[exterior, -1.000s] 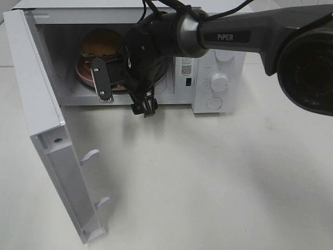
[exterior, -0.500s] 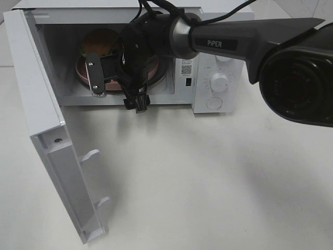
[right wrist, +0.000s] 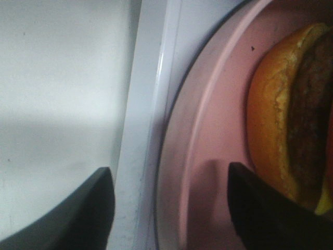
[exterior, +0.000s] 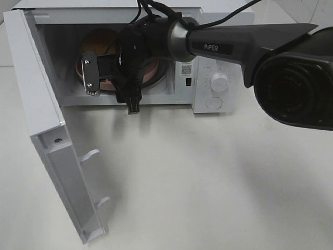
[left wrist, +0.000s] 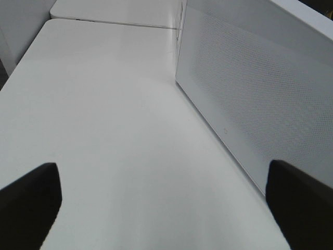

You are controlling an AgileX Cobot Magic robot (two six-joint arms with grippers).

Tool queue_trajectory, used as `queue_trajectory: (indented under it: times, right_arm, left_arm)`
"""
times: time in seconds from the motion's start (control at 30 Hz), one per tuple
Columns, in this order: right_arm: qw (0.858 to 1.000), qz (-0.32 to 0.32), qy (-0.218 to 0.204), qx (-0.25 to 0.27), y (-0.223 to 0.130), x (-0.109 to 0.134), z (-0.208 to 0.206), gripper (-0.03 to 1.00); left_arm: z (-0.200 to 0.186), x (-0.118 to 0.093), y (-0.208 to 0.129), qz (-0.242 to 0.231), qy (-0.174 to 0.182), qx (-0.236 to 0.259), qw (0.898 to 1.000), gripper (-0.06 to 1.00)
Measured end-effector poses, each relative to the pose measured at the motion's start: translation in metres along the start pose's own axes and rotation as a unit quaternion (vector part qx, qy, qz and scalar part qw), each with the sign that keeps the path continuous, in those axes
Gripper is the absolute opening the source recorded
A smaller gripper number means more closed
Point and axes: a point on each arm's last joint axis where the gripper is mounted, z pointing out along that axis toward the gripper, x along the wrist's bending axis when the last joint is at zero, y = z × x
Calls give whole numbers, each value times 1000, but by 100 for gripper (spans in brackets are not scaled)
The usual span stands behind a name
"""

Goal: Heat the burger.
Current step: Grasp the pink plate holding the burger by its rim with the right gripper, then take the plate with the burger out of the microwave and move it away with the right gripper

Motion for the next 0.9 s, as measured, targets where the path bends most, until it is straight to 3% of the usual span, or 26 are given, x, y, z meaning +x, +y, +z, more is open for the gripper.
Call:
queue_trajectory:
  times: [0.03, 0.07, 0.13, 0.17, 0.2, 0.23, 0.3, 0.33, 0.37, 0.9]
  right_arm:
    - [1000, 15, 1, -12, 2, 0, 0, 53]
    - [1000, 15, 1, -12, 2, 0, 0, 53]
    - [998, 44, 5, -33, 6, 1, 0, 38]
    - [998, 44, 5, -33, 6, 1, 0, 38]
    - [997, 66, 13, -47, 9, 2, -1, 28]
    - [997, 66, 13, -47, 9, 2, -1, 28]
    - [994, 86, 15, -61, 11, 2, -1, 13]
    - [994, 86, 15, -61, 11, 2, -1, 13]
    - [993, 97, 20, -66, 12, 2, -1, 7]
    - [989, 119, 36, -80, 15, 4, -1, 6]
  left_arm:
    - [0, 0, 0, 0, 0, 0, 1000, 99]
    - [0, 0, 0, 0, 0, 0, 1000, 99]
    - [0, 0, 0, 0, 0, 0, 1000, 99]
    - [0, 0, 0, 0, 0, 0, 1000, 99]
    - [0, 0, 0, 0, 0, 0, 1000, 99]
    - [0, 0, 0, 0, 0, 0, 1000, 99]
    - [0, 0, 0, 0, 0, 0, 1000, 99]
    - [0, 0, 0, 0, 0, 0, 1000, 99]
    - [0, 0, 0, 0, 0, 0, 1000, 99]
    - [0, 0, 0, 0, 0, 0, 1000, 99]
